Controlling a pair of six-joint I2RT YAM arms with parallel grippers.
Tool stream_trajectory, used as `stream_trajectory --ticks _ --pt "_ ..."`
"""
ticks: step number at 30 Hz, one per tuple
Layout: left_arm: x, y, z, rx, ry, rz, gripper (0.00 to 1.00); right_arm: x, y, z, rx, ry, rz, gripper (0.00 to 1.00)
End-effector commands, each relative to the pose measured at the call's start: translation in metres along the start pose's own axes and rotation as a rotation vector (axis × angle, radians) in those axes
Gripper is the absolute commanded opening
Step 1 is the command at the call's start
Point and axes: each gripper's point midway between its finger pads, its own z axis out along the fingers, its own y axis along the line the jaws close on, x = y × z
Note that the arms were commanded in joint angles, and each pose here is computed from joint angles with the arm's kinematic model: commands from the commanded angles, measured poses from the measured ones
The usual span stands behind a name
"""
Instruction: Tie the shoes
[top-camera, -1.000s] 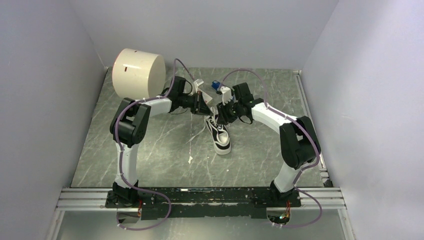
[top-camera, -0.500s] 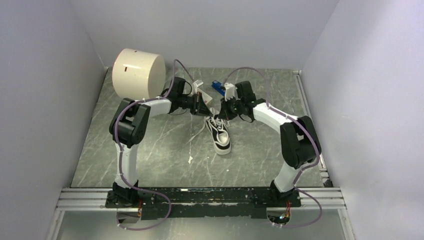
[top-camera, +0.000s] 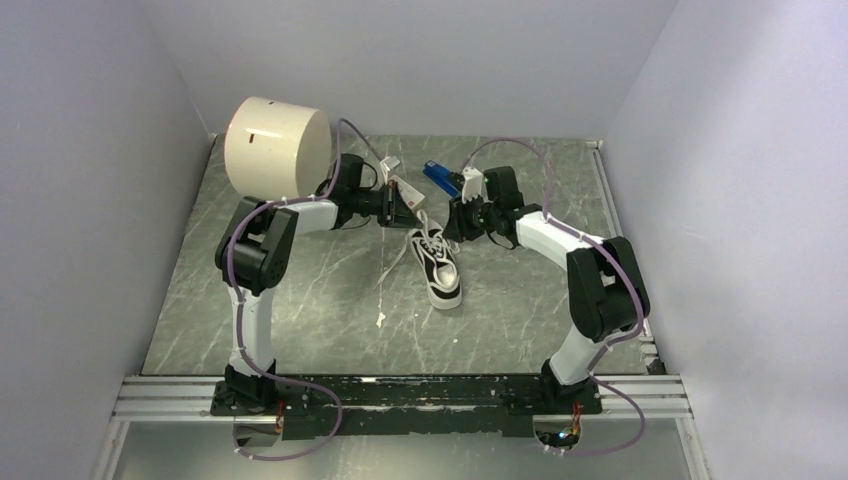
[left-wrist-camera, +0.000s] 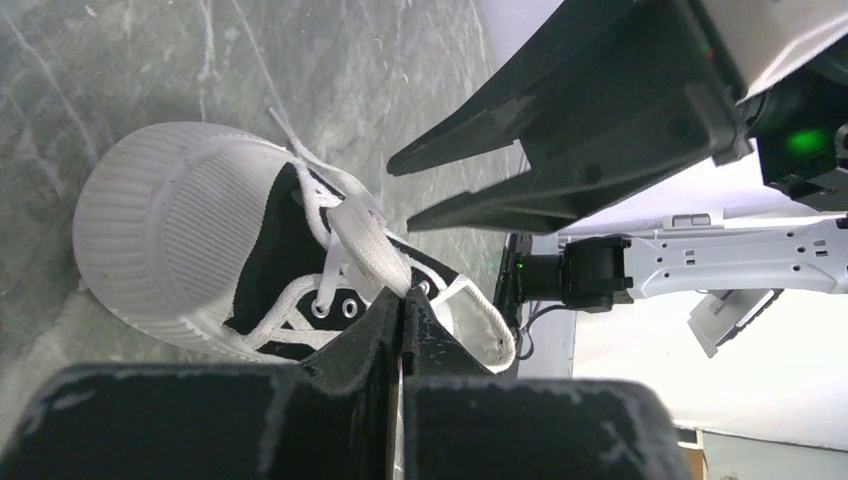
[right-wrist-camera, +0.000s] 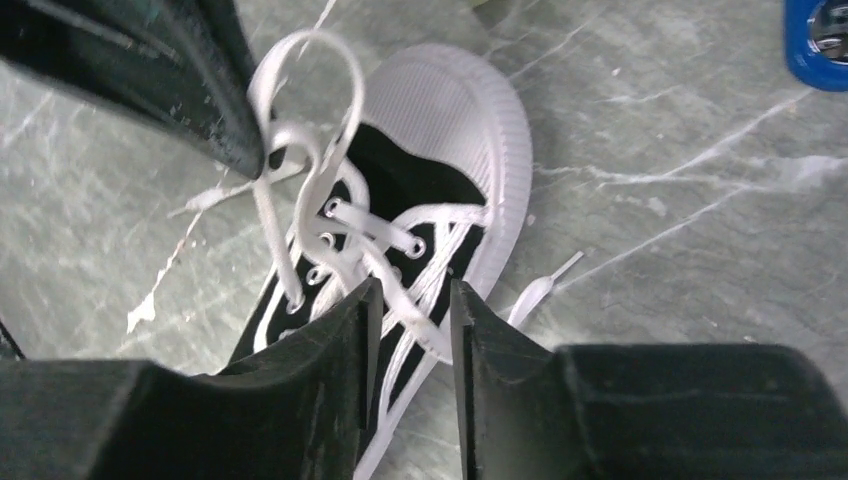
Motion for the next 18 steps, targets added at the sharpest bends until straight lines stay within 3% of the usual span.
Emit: stream_trajectory --ticks 1,9,18 --pt "-0.007 -0.023 -0.007 0.069 -0.020 0.056 0.05 -0.003 0.016 -0.008 -0.075 -0.030 -0.130 0.37" --pt "-0.007 -0.028 -0.007 0.094 -0.017 0.057 0.05 0.001 0.040 0.006 -0.112 -0.017 -0.200 0.42" --pt "-0.007 -0.032 -0.008 0.106 -0.011 0.063 0.05 0.002 0.034 0.020 0.033 0.020 -0.333 0.38"
